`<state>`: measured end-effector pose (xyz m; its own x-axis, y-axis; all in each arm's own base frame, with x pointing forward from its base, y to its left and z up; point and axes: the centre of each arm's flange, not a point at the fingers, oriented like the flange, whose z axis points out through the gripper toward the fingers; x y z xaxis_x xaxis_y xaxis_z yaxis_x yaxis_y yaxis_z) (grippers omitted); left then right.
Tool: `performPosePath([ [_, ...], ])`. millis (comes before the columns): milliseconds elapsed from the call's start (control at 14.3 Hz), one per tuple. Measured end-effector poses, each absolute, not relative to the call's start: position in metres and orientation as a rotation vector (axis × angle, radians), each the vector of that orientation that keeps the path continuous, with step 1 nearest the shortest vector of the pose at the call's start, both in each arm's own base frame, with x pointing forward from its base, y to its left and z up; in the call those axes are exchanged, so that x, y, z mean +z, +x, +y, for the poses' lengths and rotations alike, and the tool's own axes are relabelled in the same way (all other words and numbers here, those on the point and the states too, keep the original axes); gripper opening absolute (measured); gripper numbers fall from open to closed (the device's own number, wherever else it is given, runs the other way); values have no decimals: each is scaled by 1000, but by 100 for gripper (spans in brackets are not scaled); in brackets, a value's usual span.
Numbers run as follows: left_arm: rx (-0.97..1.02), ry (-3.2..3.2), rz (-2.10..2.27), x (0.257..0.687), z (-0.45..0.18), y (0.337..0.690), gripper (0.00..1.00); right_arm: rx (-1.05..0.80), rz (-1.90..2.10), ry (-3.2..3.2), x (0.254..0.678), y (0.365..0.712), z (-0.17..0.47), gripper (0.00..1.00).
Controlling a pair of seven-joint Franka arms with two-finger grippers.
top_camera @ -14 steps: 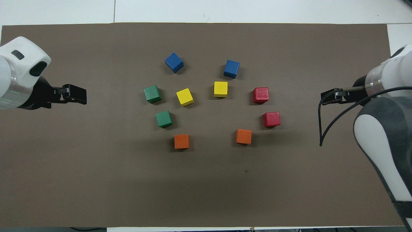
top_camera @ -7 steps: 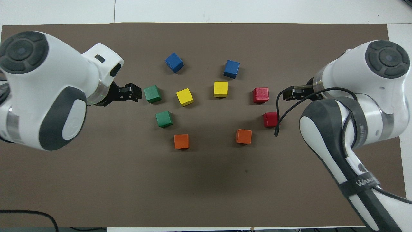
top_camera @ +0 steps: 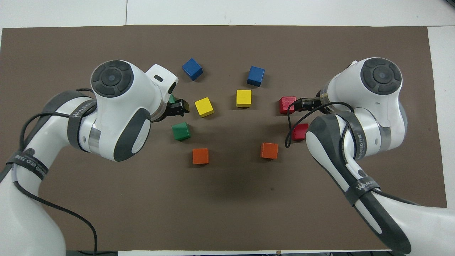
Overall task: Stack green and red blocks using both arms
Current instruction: 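Move the left gripper to the nearer green block while the right gripper reaches red, then grasp the green block with the left gripper while the right gripper grasps red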
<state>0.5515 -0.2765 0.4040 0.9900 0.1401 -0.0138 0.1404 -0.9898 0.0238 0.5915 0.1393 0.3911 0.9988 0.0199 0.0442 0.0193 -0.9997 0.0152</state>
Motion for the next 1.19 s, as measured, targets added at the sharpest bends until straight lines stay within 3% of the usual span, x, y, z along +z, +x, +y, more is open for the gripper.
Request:
performPosePath([
  [490, -55, 3108, 360, 342, -299, 528, 100, 35, 67, 3122, 360, 575, 150, 100],
  [1191, -67, 3113, 385, 330, -295, 530, 100, -15, 52, 3114, 331, 559, 148, 100],
])
